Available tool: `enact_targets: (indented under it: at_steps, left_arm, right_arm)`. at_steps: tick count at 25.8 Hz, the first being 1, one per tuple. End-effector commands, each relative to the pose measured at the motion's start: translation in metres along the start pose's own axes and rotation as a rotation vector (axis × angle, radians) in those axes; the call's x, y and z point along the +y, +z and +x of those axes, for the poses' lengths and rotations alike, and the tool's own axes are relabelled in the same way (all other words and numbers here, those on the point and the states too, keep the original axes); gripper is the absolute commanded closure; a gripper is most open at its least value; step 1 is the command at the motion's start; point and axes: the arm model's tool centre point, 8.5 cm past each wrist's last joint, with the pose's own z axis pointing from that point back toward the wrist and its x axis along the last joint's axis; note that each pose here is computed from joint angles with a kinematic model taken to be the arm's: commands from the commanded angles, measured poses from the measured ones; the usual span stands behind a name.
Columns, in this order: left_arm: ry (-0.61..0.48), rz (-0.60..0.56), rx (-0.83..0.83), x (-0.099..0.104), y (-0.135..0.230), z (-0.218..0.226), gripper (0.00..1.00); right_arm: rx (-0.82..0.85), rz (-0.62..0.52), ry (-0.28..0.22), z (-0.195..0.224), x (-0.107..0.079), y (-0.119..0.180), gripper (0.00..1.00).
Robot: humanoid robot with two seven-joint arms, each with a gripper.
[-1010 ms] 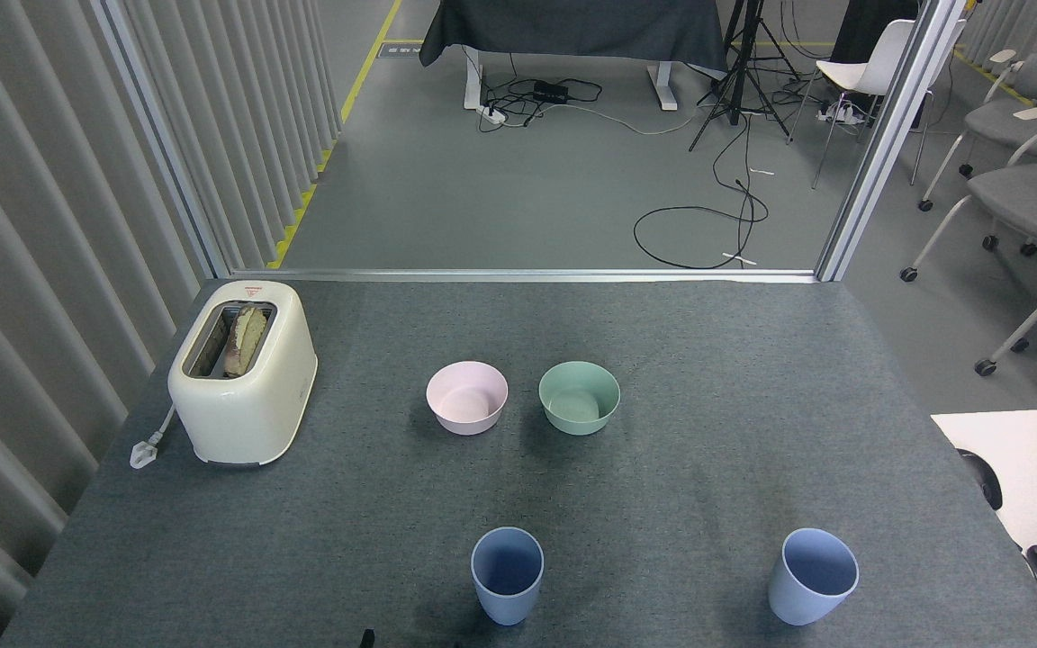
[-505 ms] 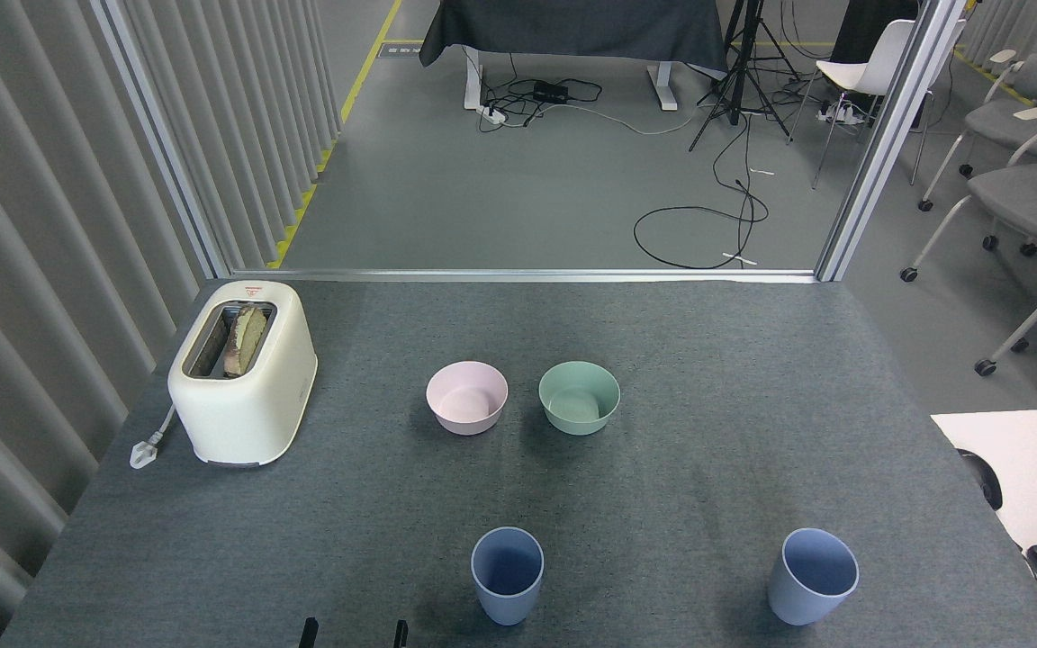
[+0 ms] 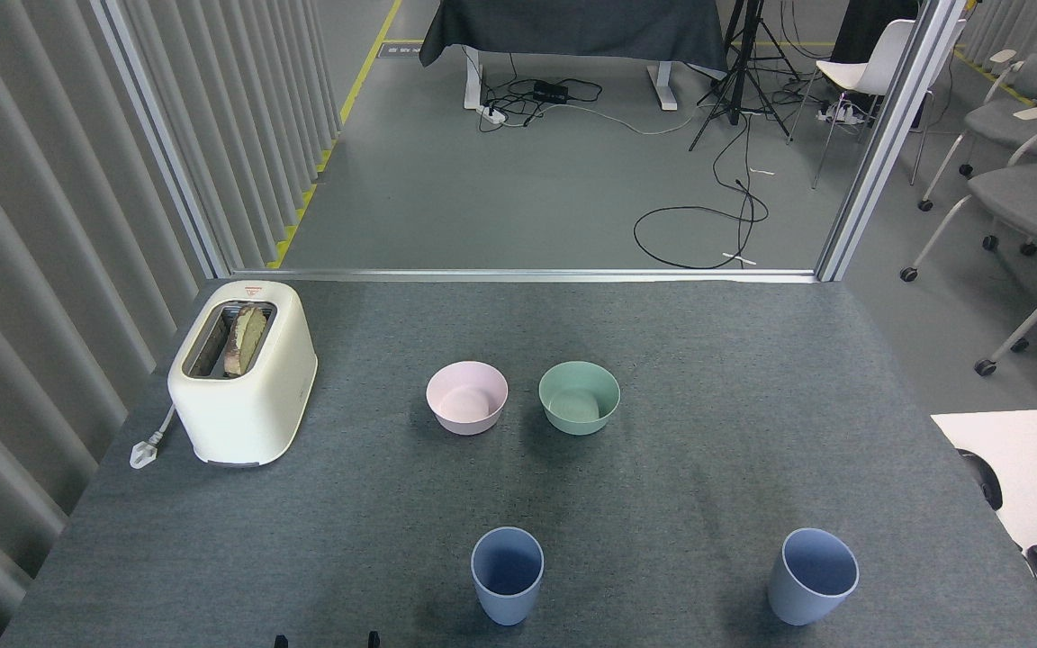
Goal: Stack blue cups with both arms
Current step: 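Move the right gripper toward the other blue cup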
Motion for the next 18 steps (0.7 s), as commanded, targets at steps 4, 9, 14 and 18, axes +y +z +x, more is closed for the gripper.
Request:
enact_targets:
  at_steps: [4, 9, 14, 18]
  left_arm:
    - [0.001, -0.013, 0.006, -0.002, 0.003, 0.0, 0.0]
    - [0.004, -0.021, 0.008, -0.004, 0.006, 0.001, 0.0]
    - [-0.002, -0.022, 0.014, -0.004, 0.006, -0.002, 0.0]
    - [-0.004, -0.021, 0.025, -0.004, 0.005, -0.006, 0.0]
  right_arm:
    - [0.005, -0.026, 0.001, -0.003, -0.007, -0.013, 0.0]
    - [0.059, -0.042, 0.02, -0.029, -0.013, -0.02, 0.0]
    - [0.057, -0.054, 0.034, -0.035, -0.014, -0.022, 0.0]
    - [0.055, -0.061, 0.037, -0.037, -0.015, -0.03, 0.0]
